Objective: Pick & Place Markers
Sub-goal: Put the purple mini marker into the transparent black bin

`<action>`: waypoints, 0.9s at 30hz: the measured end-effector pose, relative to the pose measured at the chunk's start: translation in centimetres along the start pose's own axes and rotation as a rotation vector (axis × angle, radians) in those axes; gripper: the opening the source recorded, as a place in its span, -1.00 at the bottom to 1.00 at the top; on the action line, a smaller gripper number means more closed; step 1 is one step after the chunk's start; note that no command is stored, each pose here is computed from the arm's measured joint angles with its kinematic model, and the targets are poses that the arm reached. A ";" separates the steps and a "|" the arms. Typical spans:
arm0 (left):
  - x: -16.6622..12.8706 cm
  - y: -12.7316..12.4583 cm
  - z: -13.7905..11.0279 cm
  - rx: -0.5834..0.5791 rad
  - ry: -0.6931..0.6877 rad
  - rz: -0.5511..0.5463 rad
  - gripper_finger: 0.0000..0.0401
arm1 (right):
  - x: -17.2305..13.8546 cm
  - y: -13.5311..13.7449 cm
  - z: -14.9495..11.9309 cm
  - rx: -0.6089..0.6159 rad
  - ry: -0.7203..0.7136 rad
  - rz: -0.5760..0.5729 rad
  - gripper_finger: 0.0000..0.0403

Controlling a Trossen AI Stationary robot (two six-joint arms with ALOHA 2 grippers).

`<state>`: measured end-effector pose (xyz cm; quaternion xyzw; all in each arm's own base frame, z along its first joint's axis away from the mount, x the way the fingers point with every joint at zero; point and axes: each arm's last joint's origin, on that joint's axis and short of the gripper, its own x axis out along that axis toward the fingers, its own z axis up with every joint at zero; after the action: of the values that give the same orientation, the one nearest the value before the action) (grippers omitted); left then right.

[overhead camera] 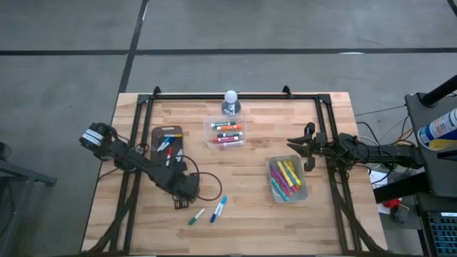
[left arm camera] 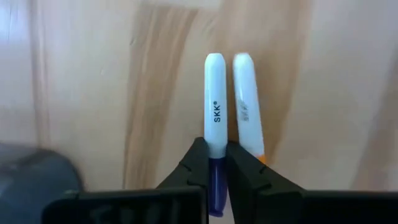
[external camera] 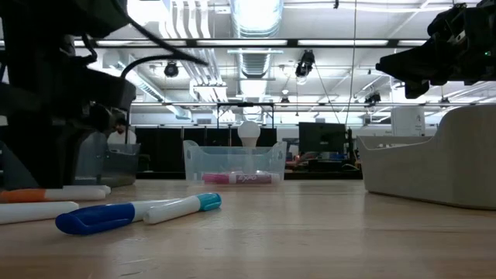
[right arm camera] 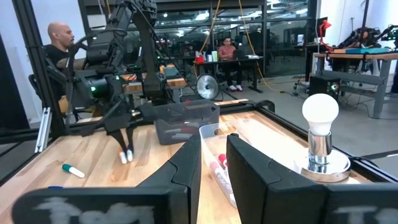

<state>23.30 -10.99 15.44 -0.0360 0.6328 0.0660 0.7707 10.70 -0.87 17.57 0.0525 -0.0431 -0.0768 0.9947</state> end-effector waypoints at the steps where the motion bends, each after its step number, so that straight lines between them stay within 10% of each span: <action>1: -0.2 -0.1 0.2 0.009 -0.005 -0.010 -0.89 | 0.0 0.0 0.0 -0.001 0.000 0.000 -0.66; 18: -3.9 -0.4 1.4 0.050 0.061 0.055 -0.86 | 0.0 0.0 0.0 -0.001 0.000 -0.001 -0.66; 27: -8.2 1.4 1.3 0.078 0.024 0.408 -0.86 | 0.0 0.0 0.0 -0.001 0.000 0.000 -0.66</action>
<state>22.80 -9.92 23.74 0.1217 0.6383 0.1957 0.7344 10.70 -0.87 17.57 0.0520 -0.0430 -0.0769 0.9948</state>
